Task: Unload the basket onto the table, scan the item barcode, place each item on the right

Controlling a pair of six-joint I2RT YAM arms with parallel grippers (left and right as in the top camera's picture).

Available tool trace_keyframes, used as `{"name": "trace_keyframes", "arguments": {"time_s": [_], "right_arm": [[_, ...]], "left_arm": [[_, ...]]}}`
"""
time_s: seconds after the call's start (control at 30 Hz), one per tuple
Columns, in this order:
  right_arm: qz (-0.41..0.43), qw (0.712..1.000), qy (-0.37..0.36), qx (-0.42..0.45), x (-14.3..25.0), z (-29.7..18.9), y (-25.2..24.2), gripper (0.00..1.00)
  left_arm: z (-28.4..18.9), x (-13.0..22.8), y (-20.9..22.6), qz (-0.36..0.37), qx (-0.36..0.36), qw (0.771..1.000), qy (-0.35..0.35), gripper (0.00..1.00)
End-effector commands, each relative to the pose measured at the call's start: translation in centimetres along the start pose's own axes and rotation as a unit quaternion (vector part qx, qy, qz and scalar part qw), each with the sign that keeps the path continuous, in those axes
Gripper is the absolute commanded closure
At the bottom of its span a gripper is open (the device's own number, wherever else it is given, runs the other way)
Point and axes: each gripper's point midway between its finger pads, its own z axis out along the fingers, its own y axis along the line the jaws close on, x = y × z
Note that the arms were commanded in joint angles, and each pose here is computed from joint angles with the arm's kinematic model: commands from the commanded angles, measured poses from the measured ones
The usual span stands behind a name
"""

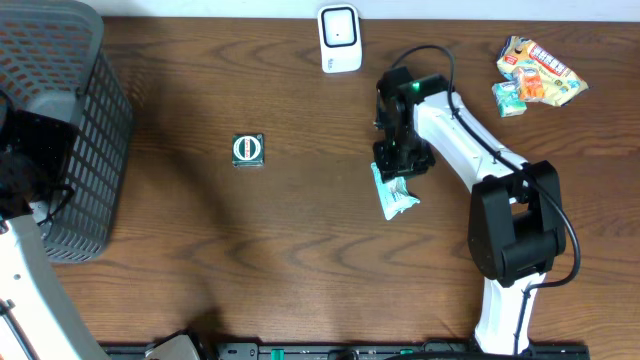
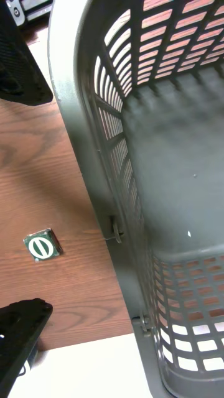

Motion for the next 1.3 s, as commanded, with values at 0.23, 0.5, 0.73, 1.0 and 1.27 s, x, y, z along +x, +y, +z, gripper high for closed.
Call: {"name": "trace_keyframes", "arguments": {"time_s": [0.23,0.5,0.73,1.0,1.27], "right_arm": [[0.053,0.992,-0.029,0.114,-0.4,-0.3,-4.3,0.55],[0.059,0.99,-0.017,0.124,0.0,-3.4,-4.5,0.55],[0.004,0.997,-0.004,0.083,0.7,-3.8,-0.7,0.5],[0.018,0.995,-0.013,0.102,1.3,-1.1,1.3,0.51],[0.025,0.979,-0.053,0.194,1.0,1.4,-1.1,0.48]], "left_arm": [[-0.1,-0.1,0.1,-0.003,-0.003,1.0,-0.003,0.02],[-0.1,-0.1,0.1,-0.003,-0.003,1.0,-0.003,0.02],[-0.1,-0.1,0.1,-0.003,-0.003,1.0,-0.003,0.03],[-0.1,-0.1,0.1,-0.003,-0.003,1.0,-0.003,0.02],[-0.1,-0.1,0.1,-0.003,-0.003,1.0,-0.003,0.02]]}}
